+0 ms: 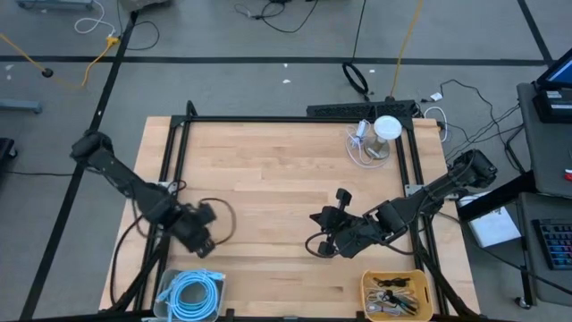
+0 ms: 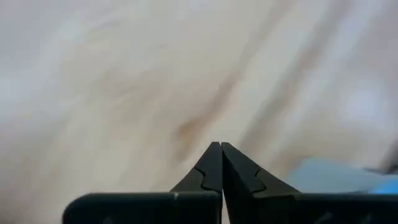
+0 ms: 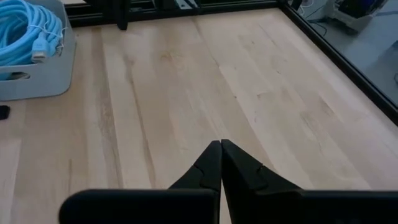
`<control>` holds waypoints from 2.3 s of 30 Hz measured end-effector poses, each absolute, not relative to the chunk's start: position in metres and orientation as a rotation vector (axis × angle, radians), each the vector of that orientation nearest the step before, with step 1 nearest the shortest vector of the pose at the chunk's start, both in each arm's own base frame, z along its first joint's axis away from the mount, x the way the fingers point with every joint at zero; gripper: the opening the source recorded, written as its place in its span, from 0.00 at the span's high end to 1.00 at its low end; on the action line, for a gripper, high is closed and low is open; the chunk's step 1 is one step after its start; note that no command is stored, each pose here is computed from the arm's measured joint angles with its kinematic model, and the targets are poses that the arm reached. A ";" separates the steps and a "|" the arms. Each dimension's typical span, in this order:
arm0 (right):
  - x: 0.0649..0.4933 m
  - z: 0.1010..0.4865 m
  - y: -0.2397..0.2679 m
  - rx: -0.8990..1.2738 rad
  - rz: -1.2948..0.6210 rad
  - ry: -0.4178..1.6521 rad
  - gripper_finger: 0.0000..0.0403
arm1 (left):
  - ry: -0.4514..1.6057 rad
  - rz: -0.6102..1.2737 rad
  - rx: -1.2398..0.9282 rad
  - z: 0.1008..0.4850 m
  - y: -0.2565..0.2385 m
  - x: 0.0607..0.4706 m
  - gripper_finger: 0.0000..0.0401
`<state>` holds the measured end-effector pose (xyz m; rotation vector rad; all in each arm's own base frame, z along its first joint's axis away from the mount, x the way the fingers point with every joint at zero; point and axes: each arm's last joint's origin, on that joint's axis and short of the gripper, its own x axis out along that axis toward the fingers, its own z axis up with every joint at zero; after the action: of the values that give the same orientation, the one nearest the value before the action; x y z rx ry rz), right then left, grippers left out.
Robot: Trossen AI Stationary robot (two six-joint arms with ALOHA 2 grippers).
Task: Pick & Place USB Port
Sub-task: Return to Home Position
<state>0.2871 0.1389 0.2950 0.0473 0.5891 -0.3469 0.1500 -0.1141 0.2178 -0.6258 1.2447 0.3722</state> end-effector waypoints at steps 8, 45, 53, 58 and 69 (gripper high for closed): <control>0.288 0.295 0.137 0.054 -0.355 0.587 1.00 | 1.334 0.173 -0.418 0.214 -0.114 0.214 1.00; 0.129 0.217 0.027 0.196 0.017 0.049 1.00 | 0.509 0.299 -0.443 0.245 -0.011 0.078 1.00; 0.114 0.165 0.022 0.248 -0.015 0.074 1.00 | 0.616 0.390 -0.485 0.201 -0.011 0.081 1.00; 0.113 0.158 0.022 0.294 -0.024 0.130 1.00 | 0.645 0.444 -0.567 0.162 -0.013 0.086 1.00; 0.111 0.143 0.021 0.297 -0.055 0.278 1.00 | 0.722 0.619 -0.591 0.137 -0.008 0.077 0.99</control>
<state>0.1107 0.0212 0.1434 0.2974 0.2776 -0.0550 0.0766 -0.0078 0.1366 -0.5915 0.7224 0.6192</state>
